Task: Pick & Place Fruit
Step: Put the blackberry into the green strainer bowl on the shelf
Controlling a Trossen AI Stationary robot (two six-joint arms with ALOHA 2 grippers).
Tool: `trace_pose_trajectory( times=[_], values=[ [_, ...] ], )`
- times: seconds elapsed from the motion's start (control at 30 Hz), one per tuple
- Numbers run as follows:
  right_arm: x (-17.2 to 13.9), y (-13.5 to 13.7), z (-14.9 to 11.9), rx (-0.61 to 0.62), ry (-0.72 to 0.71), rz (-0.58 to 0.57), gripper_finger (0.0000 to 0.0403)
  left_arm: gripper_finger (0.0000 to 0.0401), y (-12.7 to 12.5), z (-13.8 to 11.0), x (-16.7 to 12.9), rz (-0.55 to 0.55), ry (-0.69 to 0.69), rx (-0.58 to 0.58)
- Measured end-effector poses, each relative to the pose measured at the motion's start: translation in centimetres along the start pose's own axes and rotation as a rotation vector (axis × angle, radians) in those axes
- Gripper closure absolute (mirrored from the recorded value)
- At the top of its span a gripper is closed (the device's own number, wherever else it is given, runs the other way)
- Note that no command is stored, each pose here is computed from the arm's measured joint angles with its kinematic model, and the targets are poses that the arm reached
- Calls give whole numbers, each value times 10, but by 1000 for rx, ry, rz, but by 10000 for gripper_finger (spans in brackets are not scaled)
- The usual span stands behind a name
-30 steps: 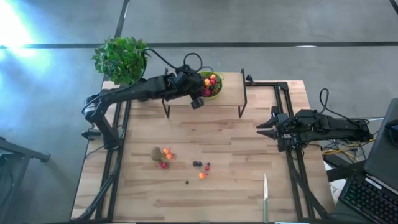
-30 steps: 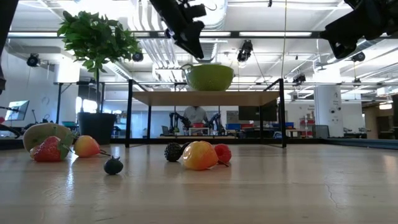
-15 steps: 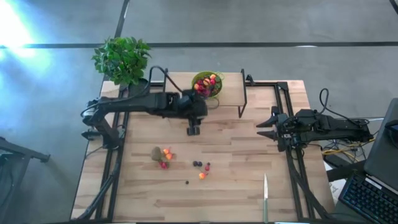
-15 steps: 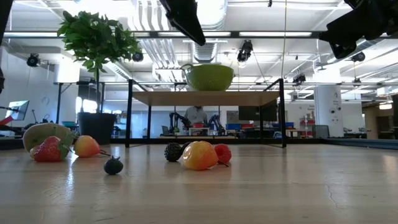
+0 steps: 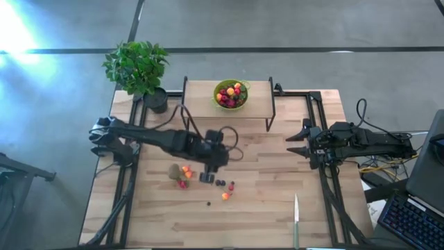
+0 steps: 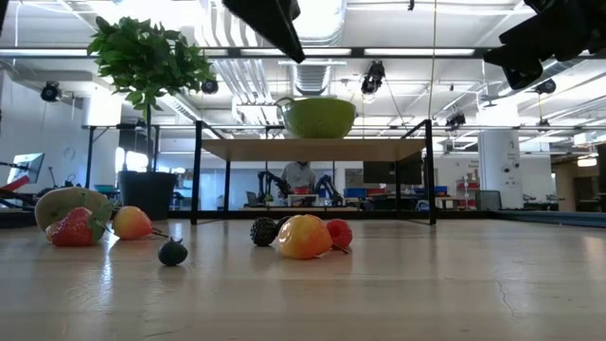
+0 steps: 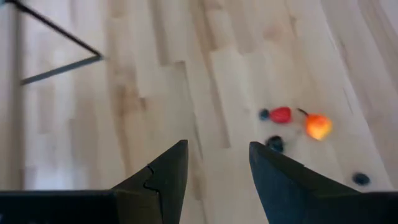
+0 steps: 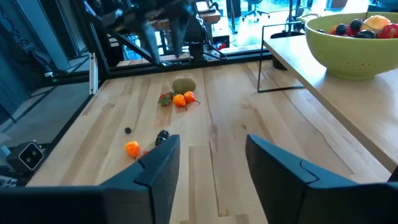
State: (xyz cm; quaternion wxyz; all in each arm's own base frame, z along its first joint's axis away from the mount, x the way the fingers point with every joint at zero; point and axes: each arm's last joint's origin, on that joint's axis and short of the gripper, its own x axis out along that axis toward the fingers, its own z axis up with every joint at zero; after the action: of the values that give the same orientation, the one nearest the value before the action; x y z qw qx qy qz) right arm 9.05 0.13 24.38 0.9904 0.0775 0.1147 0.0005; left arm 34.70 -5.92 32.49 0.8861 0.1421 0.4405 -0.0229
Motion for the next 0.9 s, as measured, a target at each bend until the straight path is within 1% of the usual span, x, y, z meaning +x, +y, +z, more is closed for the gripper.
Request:
trace_pose_trajectory(
  times=[0.1,0.17,0.4,0.63,0.8,0.9],
  values=[
    [0,0,0,0,0,0,217,224,-15,-7,8,-23,24,28],
    [0,0,0,0,0,0,214,224,-23,-12,14,-34,33,25],
    [0,0,0,0,0,0,207,224,-44,-32,45,-49,-31,15],
    [0,0,0,0,0,0,202,224,-55,-55,69,-71,-63,14],
    [0,0,0,0,0,0,212,224,-59,-65,78,-104,-90,-29],
    [0,0,0,0,0,0,221,224,-62,-73,82,-114,-73,-1]
  ],
)
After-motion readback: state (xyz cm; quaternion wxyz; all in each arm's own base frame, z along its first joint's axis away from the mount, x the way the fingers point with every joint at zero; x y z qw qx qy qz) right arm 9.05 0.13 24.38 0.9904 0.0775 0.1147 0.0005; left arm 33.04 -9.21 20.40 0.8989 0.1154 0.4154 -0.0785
